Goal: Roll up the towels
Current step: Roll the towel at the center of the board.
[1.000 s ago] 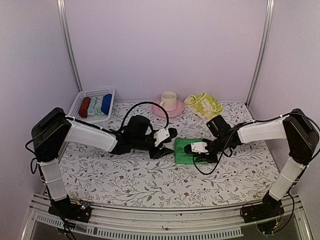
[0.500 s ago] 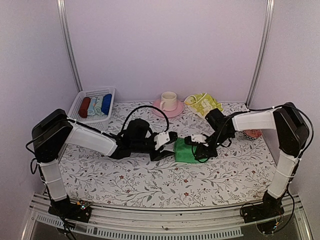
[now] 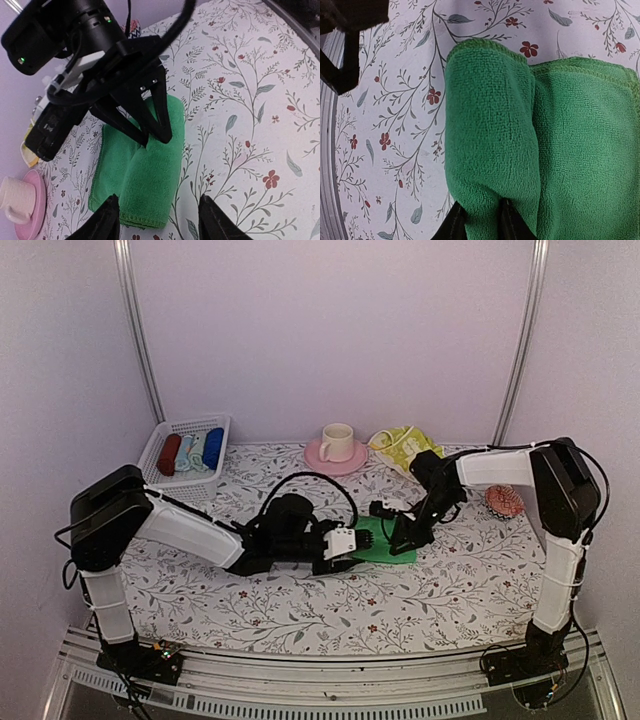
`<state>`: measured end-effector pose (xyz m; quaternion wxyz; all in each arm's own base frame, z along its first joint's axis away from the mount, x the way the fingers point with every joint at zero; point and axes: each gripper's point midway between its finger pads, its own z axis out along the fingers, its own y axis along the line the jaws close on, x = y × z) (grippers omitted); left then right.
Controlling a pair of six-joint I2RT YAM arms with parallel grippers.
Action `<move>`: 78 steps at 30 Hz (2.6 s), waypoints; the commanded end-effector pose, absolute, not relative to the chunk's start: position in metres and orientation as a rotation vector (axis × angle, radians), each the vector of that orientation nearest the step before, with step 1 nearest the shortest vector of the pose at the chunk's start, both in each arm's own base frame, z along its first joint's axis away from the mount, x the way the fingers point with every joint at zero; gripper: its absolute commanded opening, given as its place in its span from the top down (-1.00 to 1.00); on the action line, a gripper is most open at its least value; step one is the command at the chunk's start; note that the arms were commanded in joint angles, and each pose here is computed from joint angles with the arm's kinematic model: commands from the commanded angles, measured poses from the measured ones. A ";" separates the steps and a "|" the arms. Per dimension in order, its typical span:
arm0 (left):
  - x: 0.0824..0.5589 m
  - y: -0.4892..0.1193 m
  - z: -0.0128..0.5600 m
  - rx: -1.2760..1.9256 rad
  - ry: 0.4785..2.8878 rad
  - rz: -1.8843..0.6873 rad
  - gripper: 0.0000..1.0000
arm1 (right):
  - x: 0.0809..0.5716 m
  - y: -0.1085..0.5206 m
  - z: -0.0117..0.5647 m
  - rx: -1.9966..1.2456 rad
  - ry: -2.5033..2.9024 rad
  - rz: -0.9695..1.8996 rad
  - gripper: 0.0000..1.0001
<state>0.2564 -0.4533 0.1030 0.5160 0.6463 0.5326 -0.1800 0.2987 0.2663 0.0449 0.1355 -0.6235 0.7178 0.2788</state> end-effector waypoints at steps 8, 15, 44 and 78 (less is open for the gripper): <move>0.268 -0.467 0.056 1.697 1.194 -0.220 -0.11 | 0.299 0.260 0.030 -1.798 2.196 0.886 0.46; 0.259 -0.470 0.059 1.708 1.089 -0.162 -0.14 | 0.301 0.260 0.028 -1.799 2.207 0.887 0.45; 0.304 -0.471 0.033 1.633 1.140 0.121 -0.15 | 0.295 0.258 0.020 -1.824 2.230 0.921 0.42; 0.297 -0.464 0.000 1.802 1.570 -0.227 0.75 | 0.301 0.233 0.095 -1.817 1.640 0.348 -0.54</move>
